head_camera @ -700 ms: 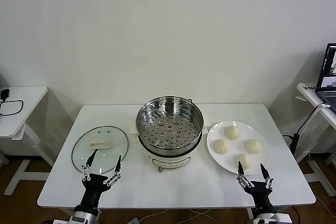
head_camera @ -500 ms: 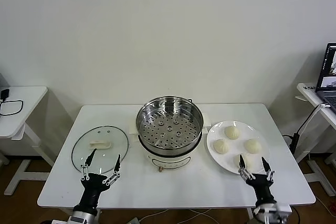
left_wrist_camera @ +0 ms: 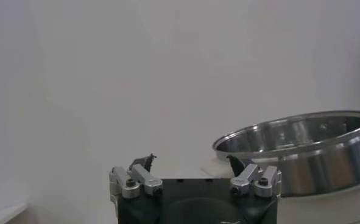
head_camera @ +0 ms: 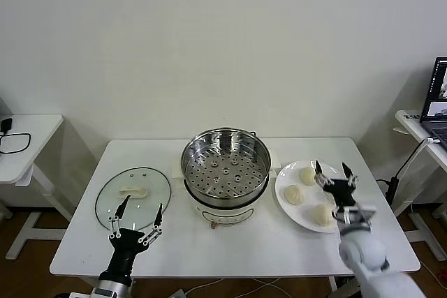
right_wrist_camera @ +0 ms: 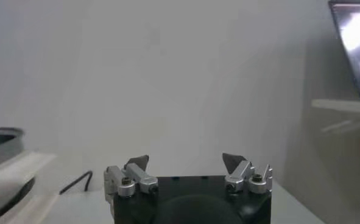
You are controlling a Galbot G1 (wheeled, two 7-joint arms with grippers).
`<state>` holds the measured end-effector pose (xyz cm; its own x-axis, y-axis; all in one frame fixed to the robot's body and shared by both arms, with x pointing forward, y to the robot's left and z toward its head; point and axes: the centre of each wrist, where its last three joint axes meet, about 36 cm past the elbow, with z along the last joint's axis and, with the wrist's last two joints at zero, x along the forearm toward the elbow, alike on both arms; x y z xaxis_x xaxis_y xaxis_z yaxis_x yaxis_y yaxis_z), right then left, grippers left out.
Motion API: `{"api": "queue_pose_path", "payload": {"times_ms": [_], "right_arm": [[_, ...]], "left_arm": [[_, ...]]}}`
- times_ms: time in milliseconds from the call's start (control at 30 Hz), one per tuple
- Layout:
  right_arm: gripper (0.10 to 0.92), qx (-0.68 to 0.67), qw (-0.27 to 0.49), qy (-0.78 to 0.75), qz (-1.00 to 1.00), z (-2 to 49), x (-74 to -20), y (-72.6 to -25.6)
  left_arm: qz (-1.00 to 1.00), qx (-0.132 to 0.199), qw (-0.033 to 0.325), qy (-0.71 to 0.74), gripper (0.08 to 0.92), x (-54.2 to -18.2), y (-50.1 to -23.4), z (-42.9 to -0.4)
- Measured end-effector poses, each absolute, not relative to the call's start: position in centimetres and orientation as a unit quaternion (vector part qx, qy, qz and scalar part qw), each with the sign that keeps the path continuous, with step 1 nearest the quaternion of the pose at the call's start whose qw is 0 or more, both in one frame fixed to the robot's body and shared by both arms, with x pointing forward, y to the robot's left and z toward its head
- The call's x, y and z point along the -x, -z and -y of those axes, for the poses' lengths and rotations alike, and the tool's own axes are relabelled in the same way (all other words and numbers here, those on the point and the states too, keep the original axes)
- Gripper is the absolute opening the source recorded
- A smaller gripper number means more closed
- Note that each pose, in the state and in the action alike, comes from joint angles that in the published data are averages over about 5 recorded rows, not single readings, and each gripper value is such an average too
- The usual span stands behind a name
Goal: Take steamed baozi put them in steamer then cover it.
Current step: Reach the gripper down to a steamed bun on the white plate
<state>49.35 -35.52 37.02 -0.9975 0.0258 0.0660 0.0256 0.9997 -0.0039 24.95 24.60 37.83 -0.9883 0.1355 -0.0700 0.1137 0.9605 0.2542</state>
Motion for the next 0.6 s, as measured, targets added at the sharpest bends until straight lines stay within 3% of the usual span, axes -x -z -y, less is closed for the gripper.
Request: {"api": "queue_pose_path", "payload": {"times_ms": [600], "right_arm": [[0.823, -0.319, 0.149, -0.216, 0.911, 43.6, -62.2, -44.2]], "left_arm": [[-0.99, -0.062, 0.045, -0.12, 0.823, -25.1, -38.1, -24.1]]}}
